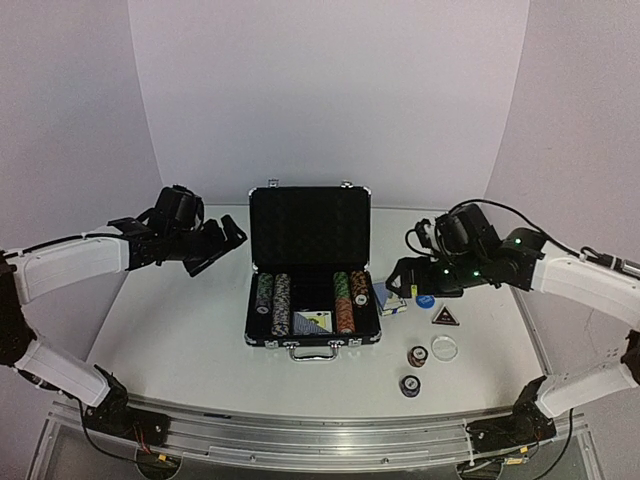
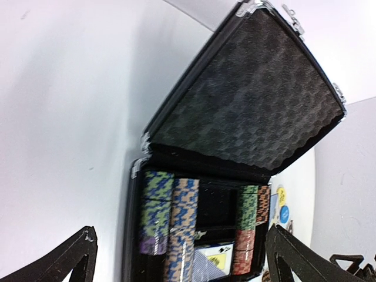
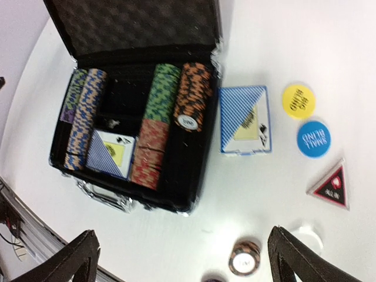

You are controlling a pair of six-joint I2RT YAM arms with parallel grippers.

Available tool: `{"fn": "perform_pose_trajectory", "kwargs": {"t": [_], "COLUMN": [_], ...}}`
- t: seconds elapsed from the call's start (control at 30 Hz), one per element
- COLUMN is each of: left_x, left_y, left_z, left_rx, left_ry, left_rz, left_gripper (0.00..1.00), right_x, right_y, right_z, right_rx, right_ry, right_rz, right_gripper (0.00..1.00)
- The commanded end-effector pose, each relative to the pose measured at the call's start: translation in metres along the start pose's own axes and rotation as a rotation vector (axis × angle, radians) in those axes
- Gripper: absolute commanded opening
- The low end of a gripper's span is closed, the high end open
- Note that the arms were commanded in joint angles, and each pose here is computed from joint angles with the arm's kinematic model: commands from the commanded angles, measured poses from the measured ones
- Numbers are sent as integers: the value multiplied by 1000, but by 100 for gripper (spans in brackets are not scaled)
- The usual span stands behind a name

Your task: Pack up texas hold em set

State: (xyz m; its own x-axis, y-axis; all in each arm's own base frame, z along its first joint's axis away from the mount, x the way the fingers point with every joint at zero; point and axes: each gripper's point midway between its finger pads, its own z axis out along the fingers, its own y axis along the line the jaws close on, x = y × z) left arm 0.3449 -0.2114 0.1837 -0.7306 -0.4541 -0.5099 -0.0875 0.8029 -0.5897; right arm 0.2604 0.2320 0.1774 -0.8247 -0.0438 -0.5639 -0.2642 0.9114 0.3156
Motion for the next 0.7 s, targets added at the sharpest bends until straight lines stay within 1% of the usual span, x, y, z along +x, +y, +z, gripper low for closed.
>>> {"fn": "perform_pose_trajectory", "kwargs": {"t": [0.0,0.17,0.3,0.47,0.67], "left_x": [6,12,14,20,25], "left_y": [19,19,10,9,5], "left_z": [-23,-23,-17,-5,8], "left_rx": [-73,-58,-32,-44,-36], "left_ry": [-1,-4,6,34,48], "left_rz": [-3,5,19,27,31], "left_gripper": [100,100,100,100,100], "right_x": [47,71,83,93,106], "right_y": [-36,-40,-46,-59,-60], "right_z": [-21,-21,-5,17,40], "right_rx": [75,50,89,180,201], "right_ry": [62,110,181,248,325], "right_rz": [21,50,48,52,34], "right_gripper": [97,92,88,87,84]}}
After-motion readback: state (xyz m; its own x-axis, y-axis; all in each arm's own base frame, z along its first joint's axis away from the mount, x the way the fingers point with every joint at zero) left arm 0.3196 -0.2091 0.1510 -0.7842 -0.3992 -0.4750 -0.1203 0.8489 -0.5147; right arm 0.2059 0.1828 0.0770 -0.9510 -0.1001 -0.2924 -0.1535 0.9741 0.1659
